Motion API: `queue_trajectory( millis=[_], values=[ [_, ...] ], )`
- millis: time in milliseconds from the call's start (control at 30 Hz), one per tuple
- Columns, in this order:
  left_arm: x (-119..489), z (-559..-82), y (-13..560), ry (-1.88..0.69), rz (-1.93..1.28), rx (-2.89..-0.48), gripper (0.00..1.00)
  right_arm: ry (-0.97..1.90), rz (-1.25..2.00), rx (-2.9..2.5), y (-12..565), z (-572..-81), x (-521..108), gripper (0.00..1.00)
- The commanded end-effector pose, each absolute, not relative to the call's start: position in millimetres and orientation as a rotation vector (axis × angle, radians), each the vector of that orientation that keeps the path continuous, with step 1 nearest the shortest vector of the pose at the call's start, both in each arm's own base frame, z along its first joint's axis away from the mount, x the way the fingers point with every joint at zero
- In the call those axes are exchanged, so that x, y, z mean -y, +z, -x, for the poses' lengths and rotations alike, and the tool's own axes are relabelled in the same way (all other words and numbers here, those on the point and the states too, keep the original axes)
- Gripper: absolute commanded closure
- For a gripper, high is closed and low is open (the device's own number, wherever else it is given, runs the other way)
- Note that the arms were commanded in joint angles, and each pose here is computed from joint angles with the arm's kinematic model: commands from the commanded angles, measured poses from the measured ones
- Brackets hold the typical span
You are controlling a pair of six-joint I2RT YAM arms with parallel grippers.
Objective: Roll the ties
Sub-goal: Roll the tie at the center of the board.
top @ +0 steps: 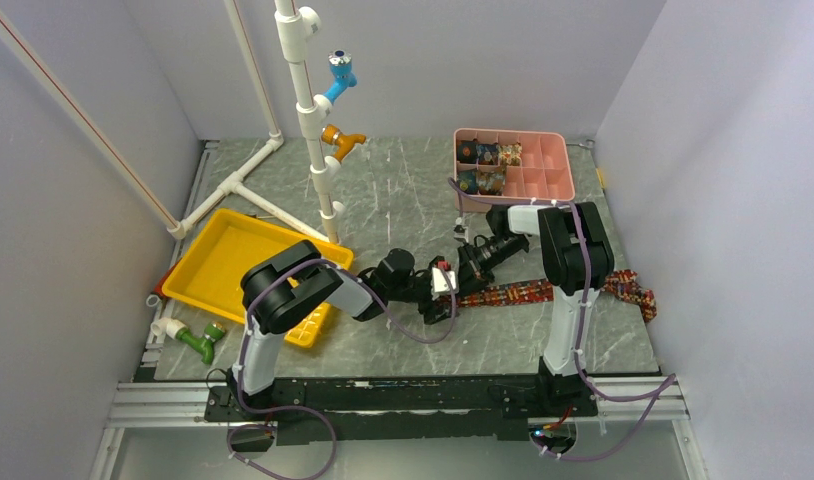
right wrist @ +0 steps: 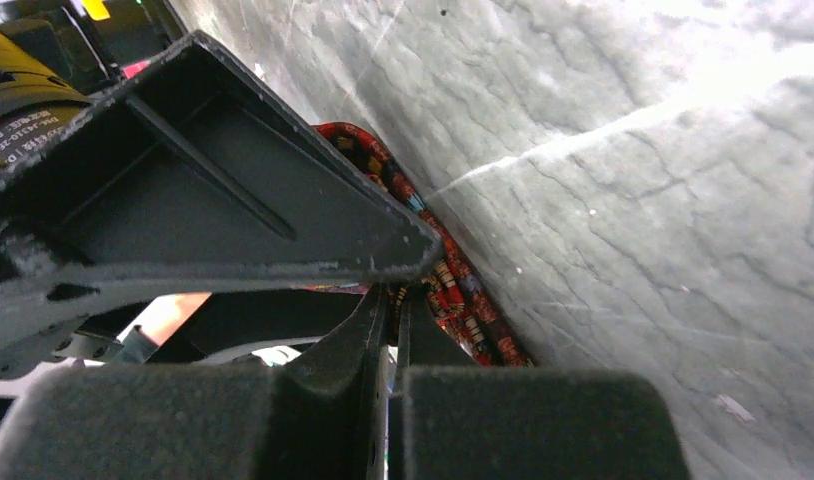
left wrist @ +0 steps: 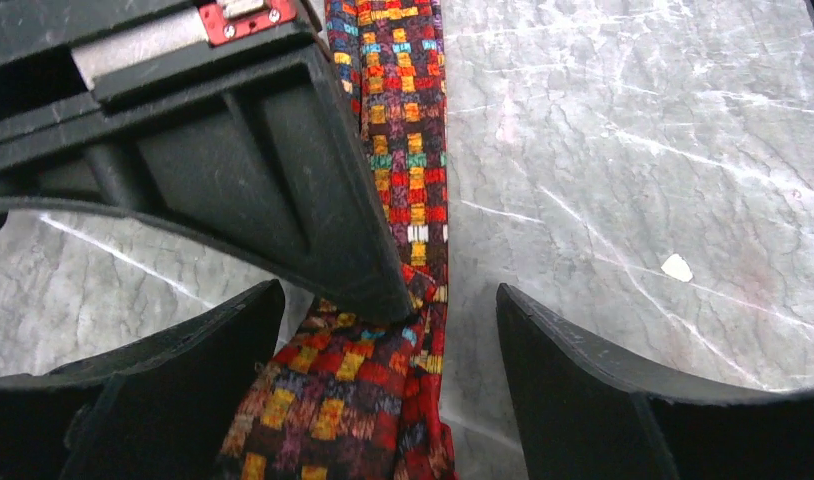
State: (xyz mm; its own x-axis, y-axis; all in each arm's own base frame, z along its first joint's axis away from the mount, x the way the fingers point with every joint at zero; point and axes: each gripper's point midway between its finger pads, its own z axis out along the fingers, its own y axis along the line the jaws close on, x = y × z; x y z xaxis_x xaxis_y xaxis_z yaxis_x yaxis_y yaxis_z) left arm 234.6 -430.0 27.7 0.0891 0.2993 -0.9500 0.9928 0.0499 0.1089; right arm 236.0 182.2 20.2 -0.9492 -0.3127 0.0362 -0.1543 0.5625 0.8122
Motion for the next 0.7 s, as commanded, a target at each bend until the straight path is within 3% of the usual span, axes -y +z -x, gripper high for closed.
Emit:
queue_trajectory(
  millis=[0, 167, 367, 533, 667],
  values=[
    [407.6, -228.8, -29.1, -0.823, -1.534, -1.550, 0.20, -1.309, -0.526, 2.648, 13.8, -244.0, -181.3, 1.00],
    [397.8, -229.9, -42.9, -0.781, -1.557, -1.638, 0.51, -1.357, -0.550, 2.641, 28.0, -249.7, -185.8, 1.00],
    [366.5, -222.6, -50.5, -0.713, -1.589, -1.721, 0.58, -1.359, -0.566, 2.643, 48.4, -248.1, -183.4, 1.00],
    [351.5, -222.4, -52.0, -0.693, -1.588, -1.767, 0.67, -1.239, -0.553, 2.667, 32.1, -240.2, -166.0, 1.00],
    [348.7, -217.4, -51.8, -0.714, -1.613, -1.759, 0.65, -1.199, -0.493, 2.710, 19.7, -252.8, -156.3, 1.00]
  ],
)
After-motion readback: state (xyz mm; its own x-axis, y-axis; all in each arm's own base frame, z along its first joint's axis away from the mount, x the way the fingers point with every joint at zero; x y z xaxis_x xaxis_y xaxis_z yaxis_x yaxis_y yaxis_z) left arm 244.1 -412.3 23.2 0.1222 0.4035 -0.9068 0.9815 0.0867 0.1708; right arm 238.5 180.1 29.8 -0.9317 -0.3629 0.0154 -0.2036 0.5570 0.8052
